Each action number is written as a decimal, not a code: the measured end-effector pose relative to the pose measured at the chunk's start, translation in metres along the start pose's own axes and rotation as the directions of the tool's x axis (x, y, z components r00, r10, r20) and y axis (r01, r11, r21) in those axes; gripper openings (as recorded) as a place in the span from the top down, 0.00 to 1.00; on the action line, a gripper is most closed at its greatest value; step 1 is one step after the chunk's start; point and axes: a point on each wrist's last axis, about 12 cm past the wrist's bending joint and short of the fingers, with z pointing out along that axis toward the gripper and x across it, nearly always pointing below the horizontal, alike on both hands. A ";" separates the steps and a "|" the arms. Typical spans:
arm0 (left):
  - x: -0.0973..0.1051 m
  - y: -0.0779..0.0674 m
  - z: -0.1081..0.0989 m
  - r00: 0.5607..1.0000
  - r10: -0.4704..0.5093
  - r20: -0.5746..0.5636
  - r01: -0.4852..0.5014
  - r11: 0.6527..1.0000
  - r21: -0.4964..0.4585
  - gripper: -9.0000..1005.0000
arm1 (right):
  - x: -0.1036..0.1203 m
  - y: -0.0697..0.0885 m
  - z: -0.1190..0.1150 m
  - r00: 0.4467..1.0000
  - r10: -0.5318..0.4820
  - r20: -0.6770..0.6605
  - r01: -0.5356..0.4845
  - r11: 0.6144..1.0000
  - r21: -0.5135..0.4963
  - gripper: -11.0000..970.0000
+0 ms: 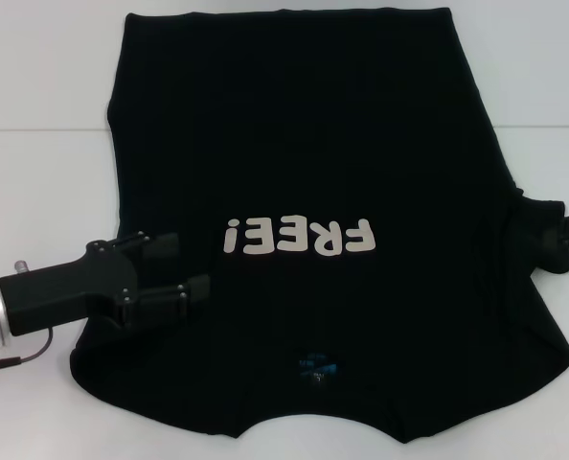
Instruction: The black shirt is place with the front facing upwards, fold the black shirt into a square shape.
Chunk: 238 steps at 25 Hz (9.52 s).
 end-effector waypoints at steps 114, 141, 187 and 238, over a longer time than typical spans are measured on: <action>0.004 0.003 0.000 0.999 -0.045 -0.023 0.044 0.998 -0.035 0.14 | -0.030 0.017 -0.011 0.903 -0.422 0.083 0.411 0.903 0.125 0.27; 0.017 0.004 -0.016 0.988 -0.125 0.089 0.137 0.982 -0.133 0.14 | -0.003 0.093 0.043 0.239 -0.891 -0.385 0.968 0.187 0.167 0.27; 0.021 0.004 -0.018 0.989 -0.126 0.083 0.137 0.979 -0.150 0.15 | 0.000 0.093 0.080 0.253 -0.883 -0.394 0.949 0.149 0.277 0.80; 0.022 0.005 -0.019 0.985 -0.151 0.090 0.163 0.976 -0.145 0.18 | 0.033 0.201 0.121 -0.221 -0.875 -0.430 0.929 -0.323 0.181 0.62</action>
